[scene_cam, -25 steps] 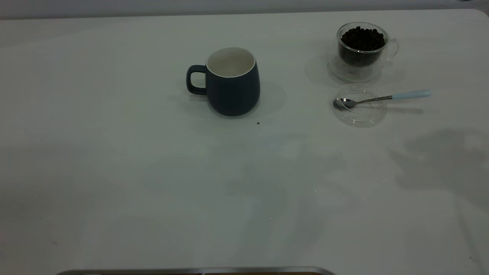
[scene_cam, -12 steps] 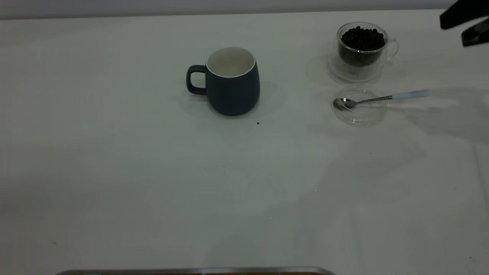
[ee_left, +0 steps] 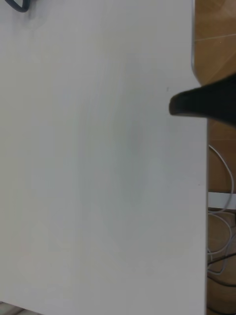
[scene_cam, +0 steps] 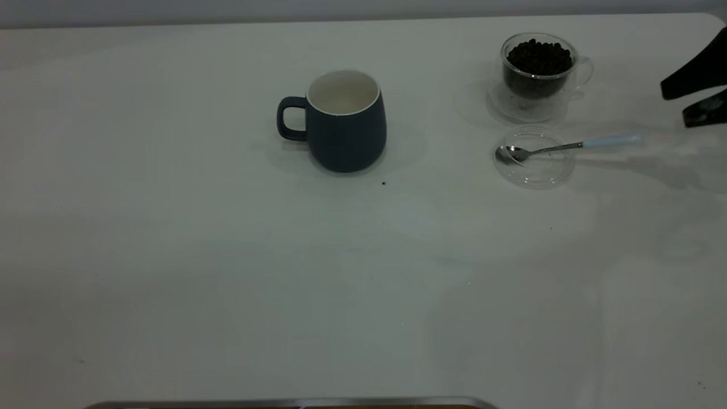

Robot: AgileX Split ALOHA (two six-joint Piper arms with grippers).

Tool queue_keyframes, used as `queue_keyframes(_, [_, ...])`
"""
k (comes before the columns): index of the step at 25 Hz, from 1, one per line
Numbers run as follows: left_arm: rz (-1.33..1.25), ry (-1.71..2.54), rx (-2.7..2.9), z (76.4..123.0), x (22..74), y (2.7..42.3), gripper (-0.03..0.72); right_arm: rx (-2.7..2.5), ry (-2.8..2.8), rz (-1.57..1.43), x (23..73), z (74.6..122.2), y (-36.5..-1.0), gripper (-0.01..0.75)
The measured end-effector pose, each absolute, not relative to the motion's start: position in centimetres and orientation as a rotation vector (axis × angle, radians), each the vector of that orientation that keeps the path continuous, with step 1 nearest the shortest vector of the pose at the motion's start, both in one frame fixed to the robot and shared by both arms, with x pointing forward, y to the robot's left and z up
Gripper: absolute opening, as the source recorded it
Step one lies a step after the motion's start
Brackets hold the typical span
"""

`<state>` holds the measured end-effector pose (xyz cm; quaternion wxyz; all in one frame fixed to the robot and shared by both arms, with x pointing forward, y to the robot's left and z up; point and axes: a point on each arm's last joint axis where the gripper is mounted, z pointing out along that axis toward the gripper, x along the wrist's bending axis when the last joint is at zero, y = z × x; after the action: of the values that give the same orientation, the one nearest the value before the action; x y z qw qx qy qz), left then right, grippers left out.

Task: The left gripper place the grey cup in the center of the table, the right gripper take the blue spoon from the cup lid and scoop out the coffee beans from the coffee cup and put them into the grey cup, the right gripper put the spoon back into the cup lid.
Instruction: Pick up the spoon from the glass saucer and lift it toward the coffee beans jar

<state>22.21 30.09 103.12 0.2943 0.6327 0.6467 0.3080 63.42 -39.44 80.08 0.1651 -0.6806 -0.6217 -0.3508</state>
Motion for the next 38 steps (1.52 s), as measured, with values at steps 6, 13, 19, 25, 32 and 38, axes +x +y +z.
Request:
queue_keyframes(6, [0.82, 1.722, 1.684, 103.1, 22.2, 30.1, 0.588, -1.901, -1.689, -0.995, 63.7, 77.0, -39.2, 0.59])
queue_keyframes(13, [0.819, 1.722, 1.683, 103.1, 22.2, 30.1, 0.588, -1.859, -1.624, -1.055, 63.8, 74.9, -38.8, 0.59])
queue_keyframes(19, [0.819, 1.722, 1.685, 103.1, 22.2, 30.1, 0.588, -1.839, -1.592, -1.123, 63.7, 74.0, -38.5, 0.59])
queue_keyframes(25, [0.819, 1.722, 1.685, 103.1, 22.2, 30.1, 0.588, -1.818, -1.608, -1.14, 63.8, 74.0, -38.2, 0.59])
queue_keyframes(32, [0.819, 1.722, 1.685, 103.1, 22.2, 30.1, 0.588, -1.762, -1.633, -1.14, 64.2, 73.8, -36.1, 0.59])
queue_keyframes(38, [0.819, 1.722, 1.685, 103.1, 22.2, 30.1, 0.588, -1.736, -1.63, -1.118, 64.1, 72.9, -34.8, 0.588])
